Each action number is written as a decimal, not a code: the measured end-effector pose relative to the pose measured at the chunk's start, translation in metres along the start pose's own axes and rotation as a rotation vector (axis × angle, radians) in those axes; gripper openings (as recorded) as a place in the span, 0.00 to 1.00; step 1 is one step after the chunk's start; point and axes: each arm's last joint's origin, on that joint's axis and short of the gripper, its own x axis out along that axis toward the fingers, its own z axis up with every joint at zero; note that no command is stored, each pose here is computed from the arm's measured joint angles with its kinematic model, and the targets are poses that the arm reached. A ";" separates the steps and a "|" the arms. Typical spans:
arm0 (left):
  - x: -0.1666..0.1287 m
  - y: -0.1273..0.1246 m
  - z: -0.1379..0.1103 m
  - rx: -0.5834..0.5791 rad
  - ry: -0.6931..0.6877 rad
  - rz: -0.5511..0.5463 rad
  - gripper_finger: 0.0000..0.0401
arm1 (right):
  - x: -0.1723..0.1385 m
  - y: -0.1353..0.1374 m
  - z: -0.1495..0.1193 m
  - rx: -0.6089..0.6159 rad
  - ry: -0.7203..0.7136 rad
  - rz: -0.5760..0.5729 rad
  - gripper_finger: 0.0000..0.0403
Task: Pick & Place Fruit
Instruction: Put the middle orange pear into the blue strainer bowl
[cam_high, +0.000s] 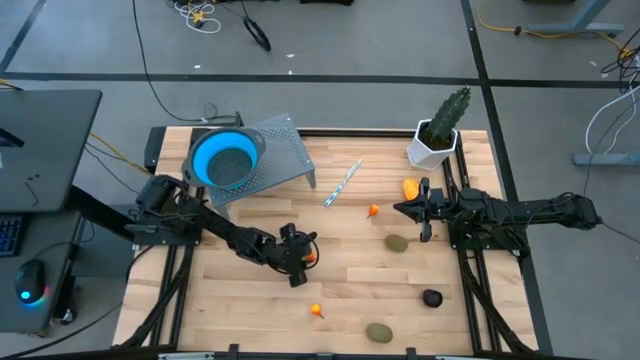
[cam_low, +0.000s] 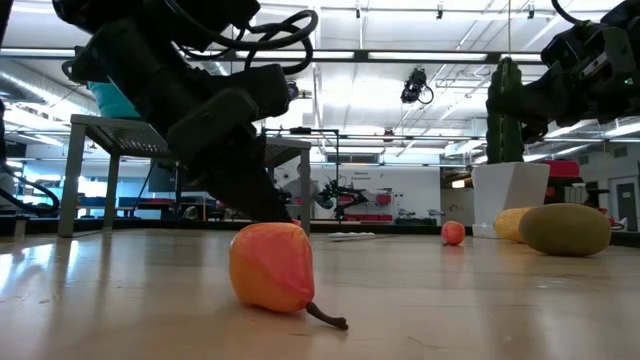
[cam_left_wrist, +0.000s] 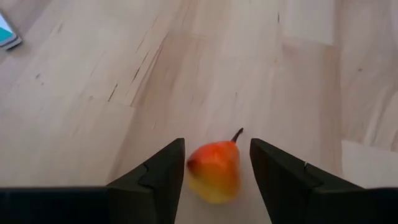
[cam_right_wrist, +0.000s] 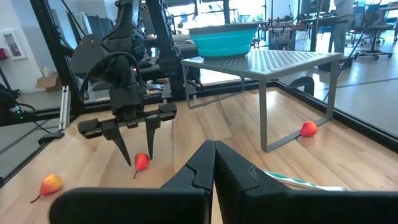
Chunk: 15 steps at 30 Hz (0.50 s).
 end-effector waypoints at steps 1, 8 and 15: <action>0.000 0.000 0.000 -0.003 -0.001 0.000 0.48 | 0.000 0.000 0.000 0.000 0.000 0.000 0.03; 0.000 -0.001 -0.001 -0.003 0.015 -0.023 0.48 | 0.000 0.000 0.000 0.000 0.000 0.000 0.03; 0.000 0.000 -0.001 0.000 0.004 0.003 0.48 | 0.000 0.000 0.000 0.000 0.000 0.000 0.03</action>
